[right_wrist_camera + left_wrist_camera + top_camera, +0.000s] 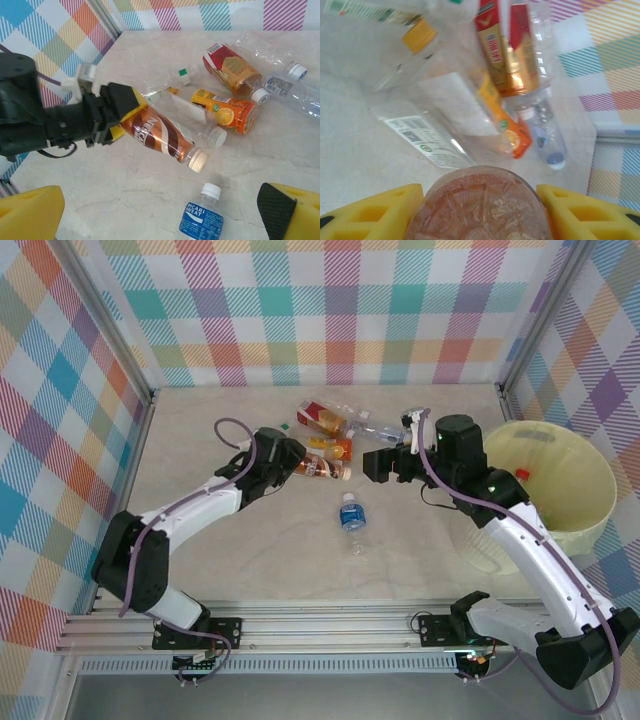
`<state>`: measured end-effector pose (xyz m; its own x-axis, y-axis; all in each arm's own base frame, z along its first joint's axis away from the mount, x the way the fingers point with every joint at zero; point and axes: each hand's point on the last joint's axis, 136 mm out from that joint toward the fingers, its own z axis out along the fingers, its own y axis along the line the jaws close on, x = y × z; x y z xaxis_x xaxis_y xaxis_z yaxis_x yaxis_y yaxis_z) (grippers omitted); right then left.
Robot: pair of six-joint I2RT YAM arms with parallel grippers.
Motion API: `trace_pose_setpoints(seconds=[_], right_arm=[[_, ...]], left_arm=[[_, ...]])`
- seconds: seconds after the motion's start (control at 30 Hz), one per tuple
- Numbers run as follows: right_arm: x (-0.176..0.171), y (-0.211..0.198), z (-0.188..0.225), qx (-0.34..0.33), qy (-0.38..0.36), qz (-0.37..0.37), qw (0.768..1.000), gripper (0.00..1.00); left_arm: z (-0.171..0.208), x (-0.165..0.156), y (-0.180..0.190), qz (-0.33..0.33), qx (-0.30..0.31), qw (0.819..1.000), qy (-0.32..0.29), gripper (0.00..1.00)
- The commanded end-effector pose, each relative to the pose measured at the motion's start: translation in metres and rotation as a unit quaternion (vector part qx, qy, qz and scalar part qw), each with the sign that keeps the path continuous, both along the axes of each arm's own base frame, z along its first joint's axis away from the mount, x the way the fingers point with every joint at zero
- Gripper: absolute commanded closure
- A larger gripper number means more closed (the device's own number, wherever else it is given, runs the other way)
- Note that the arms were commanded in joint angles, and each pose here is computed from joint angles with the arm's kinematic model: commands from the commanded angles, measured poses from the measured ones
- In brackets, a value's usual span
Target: Put the plastic bottles in the bin
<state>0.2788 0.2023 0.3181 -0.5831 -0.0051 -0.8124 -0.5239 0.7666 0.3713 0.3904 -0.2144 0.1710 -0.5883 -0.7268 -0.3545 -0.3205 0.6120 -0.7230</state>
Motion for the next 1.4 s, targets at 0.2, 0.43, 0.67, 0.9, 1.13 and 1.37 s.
trace_pose_setpoints(seconds=[0.2, 0.43, 0.67, 0.9, 1.13, 1.37], right_arm=[[-0.004, 0.007, 0.005, -0.002, -0.024, 0.034, 0.999, 0.0], [-0.017, 0.029, -0.001, 0.023, 0.006, 0.104, 0.994, 0.0], [-0.027, 0.047, -0.004, 0.048, 0.027, 0.167, 0.984, 0.0], [-0.023, 0.052, -0.008, 0.052, 0.032, 0.172, 0.983, 0.0], [-0.022, 0.053, -0.015, 0.047, 0.047, 0.172, 0.983, 0.31], [-0.016, 0.043, -0.018, 0.03, 0.047, 0.135, 0.989, 0.51]], left_arm=[[0.092, -0.019, -0.037, -0.176, 0.066, 0.969, -0.16, 0.63], [0.144, -0.044, -0.093, -0.318, 0.044, 0.916, -0.242, 0.62], [0.175, -0.067, -0.131, -0.41, 0.01, 0.864, -0.293, 0.62], [0.187, -0.083, -0.153, -0.459, -0.021, 0.832, -0.31, 0.62], [0.181, -0.074, -0.151, -0.441, 0.0, 0.842, -0.311, 0.62], [0.179, -0.063, -0.154, -0.43, 0.003, 0.854, -0.293, 0.34]])
